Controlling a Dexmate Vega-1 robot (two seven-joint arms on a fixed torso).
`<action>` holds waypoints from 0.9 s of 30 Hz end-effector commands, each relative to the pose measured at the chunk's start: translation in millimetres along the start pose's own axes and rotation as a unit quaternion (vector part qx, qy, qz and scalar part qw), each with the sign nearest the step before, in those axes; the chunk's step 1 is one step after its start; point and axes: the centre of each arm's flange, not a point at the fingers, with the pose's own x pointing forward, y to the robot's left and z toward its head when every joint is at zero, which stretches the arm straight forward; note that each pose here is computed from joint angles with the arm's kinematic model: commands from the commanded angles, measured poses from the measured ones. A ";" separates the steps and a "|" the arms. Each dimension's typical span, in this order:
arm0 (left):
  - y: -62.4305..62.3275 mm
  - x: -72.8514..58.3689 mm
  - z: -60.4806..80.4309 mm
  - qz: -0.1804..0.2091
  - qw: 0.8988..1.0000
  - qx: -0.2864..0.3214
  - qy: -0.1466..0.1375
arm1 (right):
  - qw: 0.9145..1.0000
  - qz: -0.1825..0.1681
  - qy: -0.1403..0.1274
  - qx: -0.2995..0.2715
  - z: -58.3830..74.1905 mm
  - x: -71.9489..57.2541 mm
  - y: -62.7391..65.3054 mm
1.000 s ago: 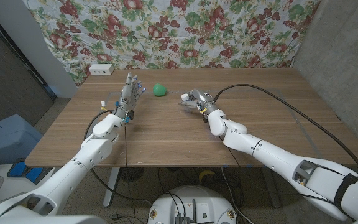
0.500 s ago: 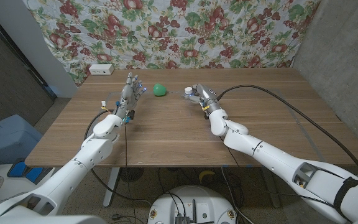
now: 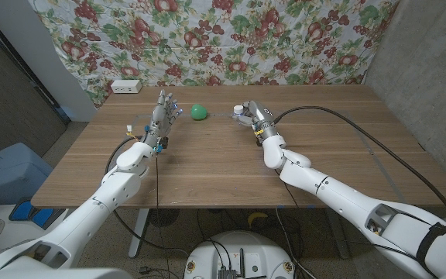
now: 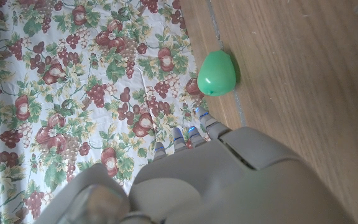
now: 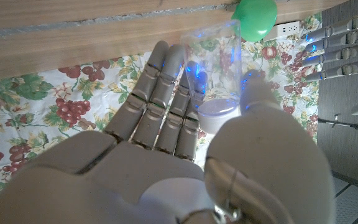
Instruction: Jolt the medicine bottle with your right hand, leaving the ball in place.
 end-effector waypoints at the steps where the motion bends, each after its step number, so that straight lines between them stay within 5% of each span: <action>1: -0.6 -1.9 0.1 0.001 1.000 0.000 -0.001 | 1.000 -0.025 0.006 0.006 -6.9 2.0 -16.4; 27: -2.1 -3.0 2.0 -0.001 1.000 0.003 -0.004 | 0.989 -0.021 0.037 0.140 -33.2 9.3 -46.0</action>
